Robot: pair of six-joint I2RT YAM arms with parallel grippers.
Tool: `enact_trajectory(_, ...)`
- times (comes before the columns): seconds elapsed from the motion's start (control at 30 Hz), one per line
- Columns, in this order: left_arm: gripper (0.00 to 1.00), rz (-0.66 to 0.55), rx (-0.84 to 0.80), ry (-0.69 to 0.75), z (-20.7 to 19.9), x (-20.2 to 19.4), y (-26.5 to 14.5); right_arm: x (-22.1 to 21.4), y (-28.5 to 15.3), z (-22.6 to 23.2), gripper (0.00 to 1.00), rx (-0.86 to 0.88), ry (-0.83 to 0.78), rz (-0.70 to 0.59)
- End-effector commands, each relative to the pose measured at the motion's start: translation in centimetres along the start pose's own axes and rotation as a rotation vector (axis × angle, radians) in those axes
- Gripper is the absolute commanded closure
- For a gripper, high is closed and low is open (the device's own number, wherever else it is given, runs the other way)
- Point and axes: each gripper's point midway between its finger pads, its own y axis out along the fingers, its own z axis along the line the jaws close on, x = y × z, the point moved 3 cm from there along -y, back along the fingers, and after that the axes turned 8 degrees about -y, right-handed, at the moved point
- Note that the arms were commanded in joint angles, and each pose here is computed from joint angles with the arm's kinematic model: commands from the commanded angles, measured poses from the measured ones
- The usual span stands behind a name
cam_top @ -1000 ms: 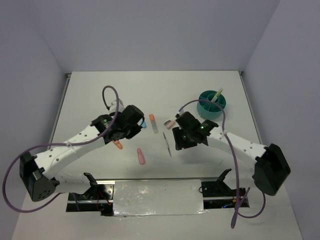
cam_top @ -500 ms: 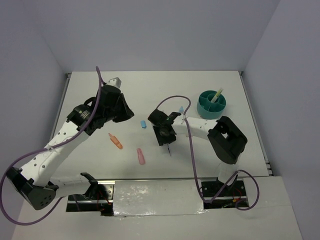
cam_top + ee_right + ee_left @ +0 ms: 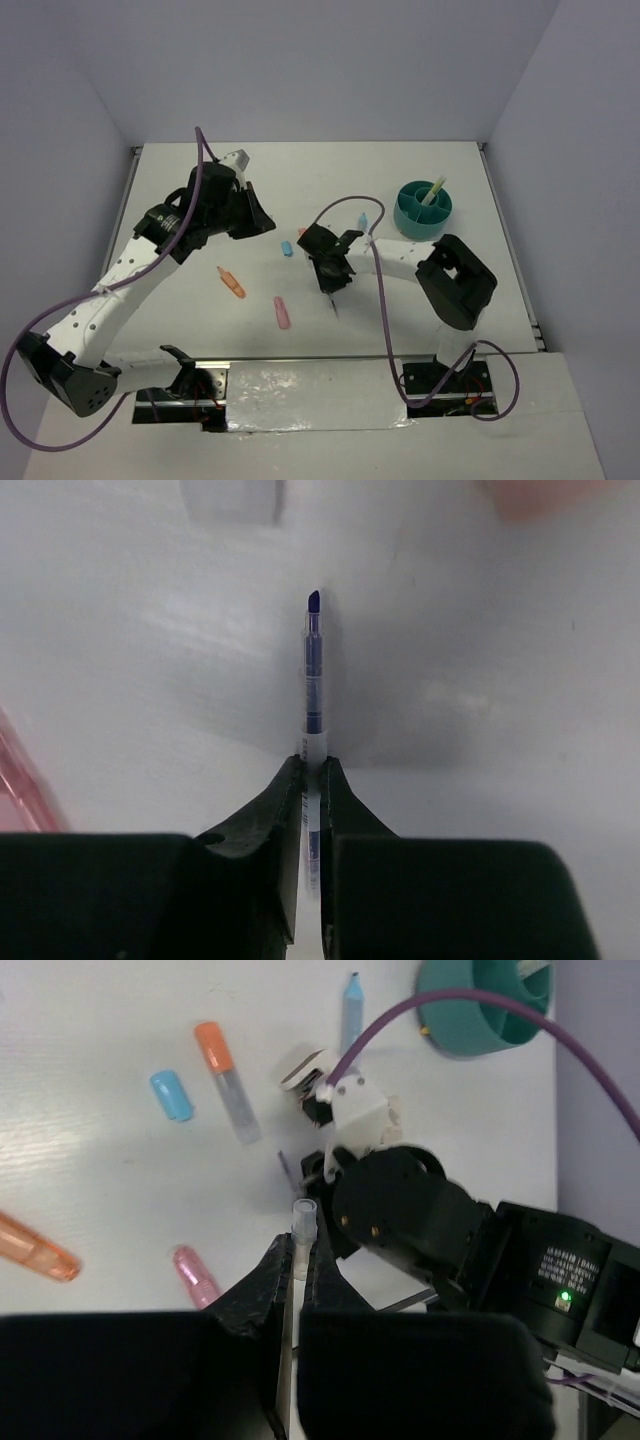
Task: Sort the stationery into containers
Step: Pick up the pen from the center of the board, then close the pen cap on the pen.
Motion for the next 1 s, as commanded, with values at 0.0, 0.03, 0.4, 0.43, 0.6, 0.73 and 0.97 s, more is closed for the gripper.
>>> enact_trajectory(0.0,1.0,-0.003,-0.173,-0.008,-2.5,1.2,0.3,0.5,-4.3,2.1,1.0,0.142,0.051,-0.101)
enact_trajectory(0.03,1.0,-0.004,-0.251,-0.006,-3.6,1.3,-0.1,1.0,-7.7,2.5,1.0,0.225,0.063,-0.182)
enact_trajectory(0.4,1.0,-0.074,-0.866,-0.043,-10.2,1.8,-3.8,1.9,-24.3,5.6,1.0,0.844,0.151,-0.569)
enact_trajectory(0.43,1.0,-0.08,-0.868,-0.041,-10.3,2.0,-3.9,2.0,-24.9,5.5,1.0,0.84,0.15,-0.574)
enact_trajectory(0.6,1.0,-0.07,-0.904,-0.017,-10.9,2.1,-4.4,2.6,-26.5,4.9,1.0,0.814,0.125,-0.628)
enact_trajectory(0.73,1.0,-0.07,-0.881,-0.024,-10.3,1.7,-4.2,3.2,-27.0,4.5,1.0,0.781,0.118,-0.65)
enact_trajectory(0.97,1.0,-0.054,-0.8,-0.033,-8.8,0.9,-3.2,3.6,-27.7,4.1,1.0,0.753,0.101,-0.681)
